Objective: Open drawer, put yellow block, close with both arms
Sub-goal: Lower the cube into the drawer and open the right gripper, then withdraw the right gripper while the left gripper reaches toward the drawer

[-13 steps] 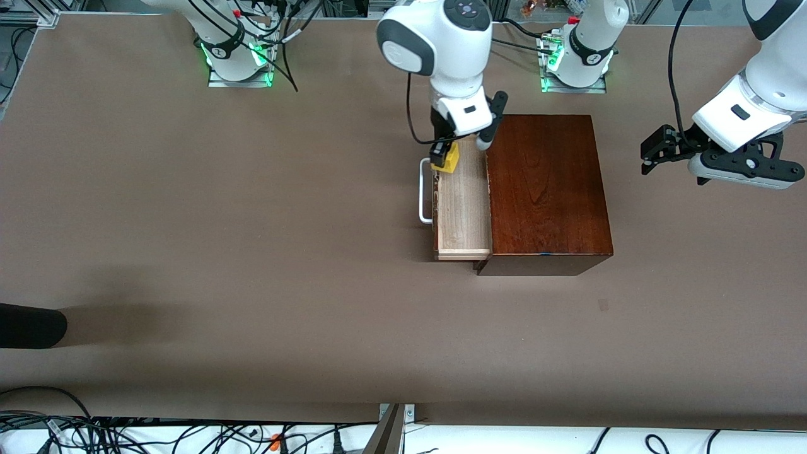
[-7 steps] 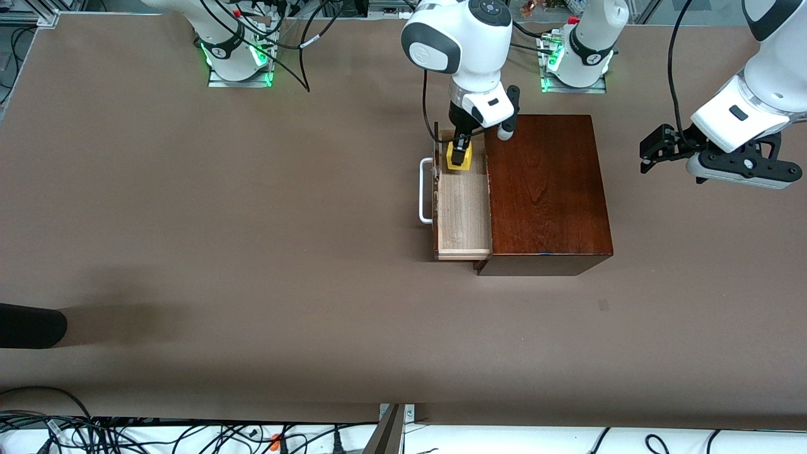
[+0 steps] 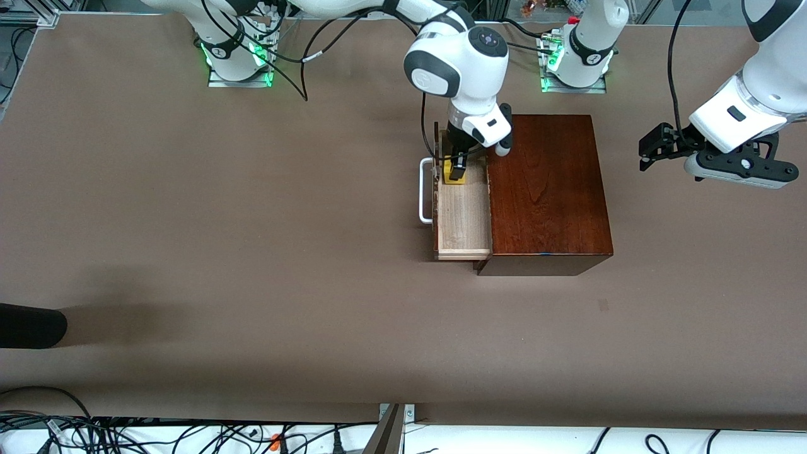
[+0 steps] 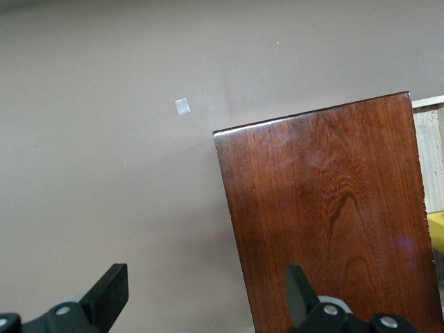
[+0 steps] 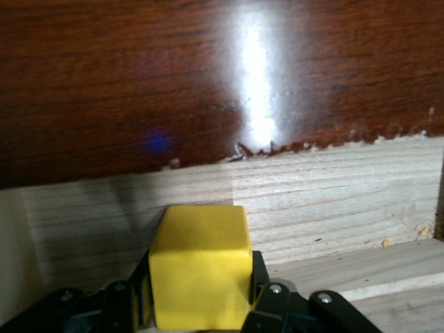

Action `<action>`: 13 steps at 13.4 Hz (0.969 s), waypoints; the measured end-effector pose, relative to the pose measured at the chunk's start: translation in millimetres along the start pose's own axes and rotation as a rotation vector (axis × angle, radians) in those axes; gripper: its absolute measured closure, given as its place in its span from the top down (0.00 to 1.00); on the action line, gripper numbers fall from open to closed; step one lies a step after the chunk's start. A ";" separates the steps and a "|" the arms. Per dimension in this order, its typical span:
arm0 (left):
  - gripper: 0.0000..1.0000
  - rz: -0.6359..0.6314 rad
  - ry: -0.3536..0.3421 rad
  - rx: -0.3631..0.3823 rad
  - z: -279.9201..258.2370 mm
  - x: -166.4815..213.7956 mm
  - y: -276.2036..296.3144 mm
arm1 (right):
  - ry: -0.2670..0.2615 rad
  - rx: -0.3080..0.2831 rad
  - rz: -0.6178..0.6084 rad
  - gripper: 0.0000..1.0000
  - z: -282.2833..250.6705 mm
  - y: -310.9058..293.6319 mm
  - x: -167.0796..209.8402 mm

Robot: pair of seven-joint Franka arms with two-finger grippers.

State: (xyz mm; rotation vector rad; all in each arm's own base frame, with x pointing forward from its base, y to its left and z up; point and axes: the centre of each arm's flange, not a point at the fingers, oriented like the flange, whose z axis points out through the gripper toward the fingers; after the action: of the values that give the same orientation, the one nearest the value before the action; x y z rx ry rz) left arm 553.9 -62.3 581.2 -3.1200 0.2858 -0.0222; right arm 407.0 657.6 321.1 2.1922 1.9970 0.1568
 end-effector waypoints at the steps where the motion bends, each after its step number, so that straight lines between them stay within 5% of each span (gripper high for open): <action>1: 1.00 0.000 0.000 0.000 0.0 0.0 0.0 | 0.002 -0.002 -0.009 0.56 -0.8 1.2 0.0; 7: 1.00 0.000 0.000 0.000 -0.1 0.1 0.3 | 0.011 -0.017 -0.027 0.56 1.5 10.3 -1.9; 12: 1.00 0.001 0.000 0.000 -0.3 0.1 0.6 | 0.007 -0.017 -0.017 1.00 9.0 14.5 -3.3; 13: 1.00 0.001 0.000 0.000 -0.3 0.1 0.7 | 0.022 -0.022 -0.001 1.00 1.8 17.4 -2.0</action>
State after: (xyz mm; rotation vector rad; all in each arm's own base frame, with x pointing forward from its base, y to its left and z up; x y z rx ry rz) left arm 553.9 -63.0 581.6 -3.1199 0.2877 -0.0221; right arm 424.2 654.0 322.8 2.1858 1.9978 0.2022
